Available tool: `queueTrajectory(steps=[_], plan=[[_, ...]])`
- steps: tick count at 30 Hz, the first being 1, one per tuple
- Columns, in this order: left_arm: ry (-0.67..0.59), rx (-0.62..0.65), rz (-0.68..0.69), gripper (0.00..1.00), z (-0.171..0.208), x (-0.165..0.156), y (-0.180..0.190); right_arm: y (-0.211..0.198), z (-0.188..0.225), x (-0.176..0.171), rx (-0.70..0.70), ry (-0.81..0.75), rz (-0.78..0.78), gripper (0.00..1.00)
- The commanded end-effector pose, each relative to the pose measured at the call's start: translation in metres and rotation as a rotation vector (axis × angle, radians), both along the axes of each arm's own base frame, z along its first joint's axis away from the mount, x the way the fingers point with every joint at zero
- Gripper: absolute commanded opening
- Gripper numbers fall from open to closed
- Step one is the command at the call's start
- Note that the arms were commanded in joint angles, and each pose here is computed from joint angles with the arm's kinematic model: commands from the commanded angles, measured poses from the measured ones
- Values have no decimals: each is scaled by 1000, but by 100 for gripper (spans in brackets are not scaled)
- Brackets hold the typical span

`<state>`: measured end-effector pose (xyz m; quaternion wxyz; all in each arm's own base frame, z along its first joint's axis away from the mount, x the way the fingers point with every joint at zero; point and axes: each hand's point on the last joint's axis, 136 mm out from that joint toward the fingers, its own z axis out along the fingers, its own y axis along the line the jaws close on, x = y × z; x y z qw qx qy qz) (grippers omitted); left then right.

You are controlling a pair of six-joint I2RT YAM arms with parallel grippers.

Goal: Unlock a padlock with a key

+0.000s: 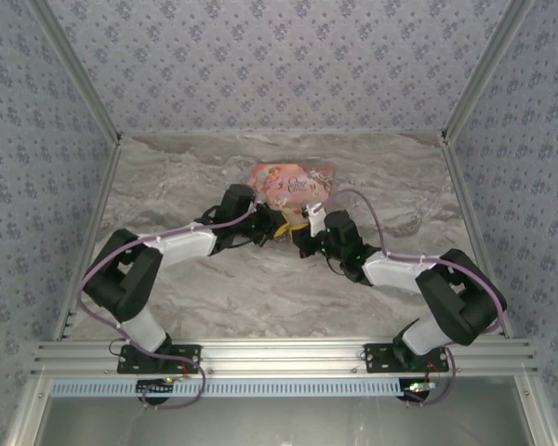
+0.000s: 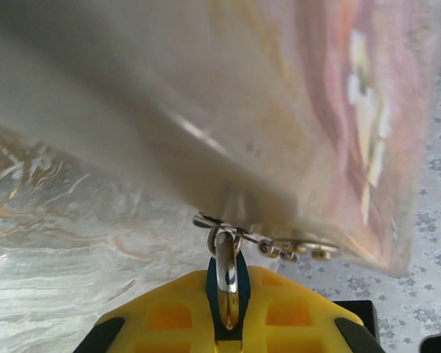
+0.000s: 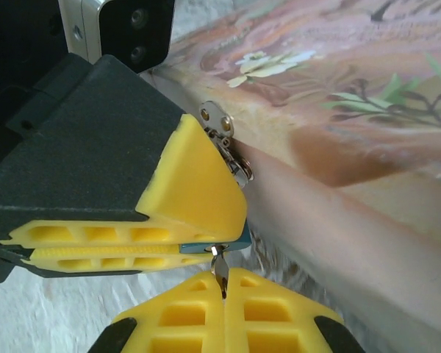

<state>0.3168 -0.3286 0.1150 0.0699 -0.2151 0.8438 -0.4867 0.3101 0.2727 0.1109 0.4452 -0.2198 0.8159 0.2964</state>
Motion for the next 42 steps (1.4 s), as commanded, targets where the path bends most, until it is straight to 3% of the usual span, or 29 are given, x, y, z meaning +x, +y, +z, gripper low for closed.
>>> queueTrajectory(steps=[1,4,8,15,29,34,42], plan=[[47,-45,-44,0,-6,-13,-10,-26,-25,7,-78,34,-115,0],[45,-37,-44,0,-10,-13,-11,-28,-35,4,-82,63,-121,0],[48,-15,-45,14,-17,-14,-9,-31,-46,2,-92,94,-134,0],[54,13,-35,27,-25,-16,-1,-33,-59,-2,-96,126,-137,0],[42,32,7,45,-22,-12,20,-31,-60,-3,-63,140,-136,0],[-25,16,6,52,-2,-5,26,-38,-55,0,29,193,-198,0],[-232,100,43,75,57,15,60,-36,-59,4,234,370,-284,0]])
